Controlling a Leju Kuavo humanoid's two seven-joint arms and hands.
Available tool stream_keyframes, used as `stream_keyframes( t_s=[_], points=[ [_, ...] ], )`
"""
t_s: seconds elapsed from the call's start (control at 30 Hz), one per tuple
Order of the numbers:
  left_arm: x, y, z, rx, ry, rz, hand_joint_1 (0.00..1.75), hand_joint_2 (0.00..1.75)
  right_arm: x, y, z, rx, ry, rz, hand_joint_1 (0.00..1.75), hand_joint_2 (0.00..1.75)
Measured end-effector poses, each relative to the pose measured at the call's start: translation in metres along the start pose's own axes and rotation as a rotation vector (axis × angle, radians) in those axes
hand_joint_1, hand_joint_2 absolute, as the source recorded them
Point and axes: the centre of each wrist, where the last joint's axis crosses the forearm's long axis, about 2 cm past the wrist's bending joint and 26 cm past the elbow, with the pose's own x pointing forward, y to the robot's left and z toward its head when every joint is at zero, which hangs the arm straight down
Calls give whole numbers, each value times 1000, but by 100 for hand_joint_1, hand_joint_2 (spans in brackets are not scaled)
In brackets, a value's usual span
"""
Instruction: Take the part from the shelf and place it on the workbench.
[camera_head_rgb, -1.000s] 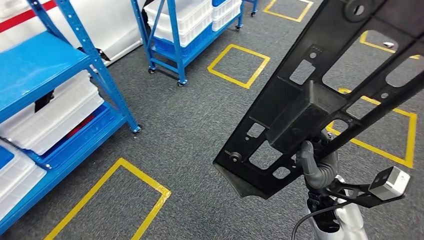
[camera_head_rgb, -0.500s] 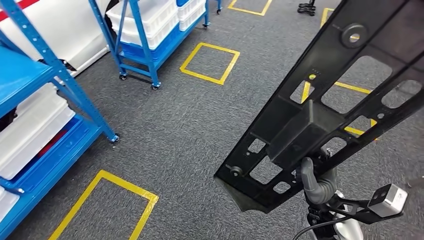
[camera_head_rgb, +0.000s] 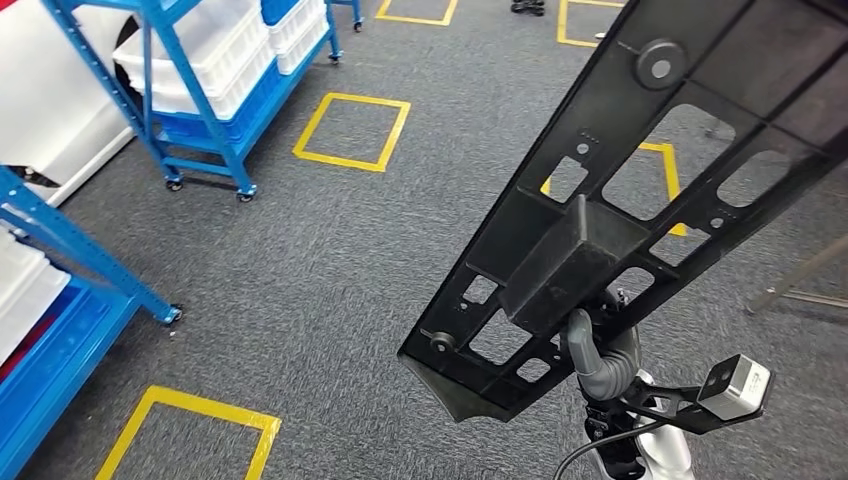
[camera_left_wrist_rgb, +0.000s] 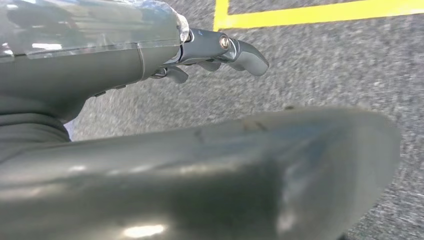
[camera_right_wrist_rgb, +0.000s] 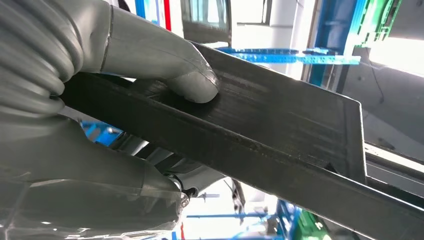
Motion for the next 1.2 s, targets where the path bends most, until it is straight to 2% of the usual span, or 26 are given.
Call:
stream_keyframes(
  t_s=[0.4, 0.7, 0.97, 1.2],
  points=[
    [-2, 0, 0, 0, 48, -15, 0, 0, -2, 5, 18, -32, -4, -8, 175, 175],
    [1, 9, -2, 26, -28, 5, 0, 0, -1, 6, 19, -11, -12, 4, 175, 175],
    [-4, 12, -2, 28, 5, 174, 0, 0, -3, 13, 20, -23, -3, -8, 175, 175],
    [-4, 13, -2, 36, 11, 225, 0, 0, -5, 17, 20, -11, 3, -32, 175, 175]
  ],
)
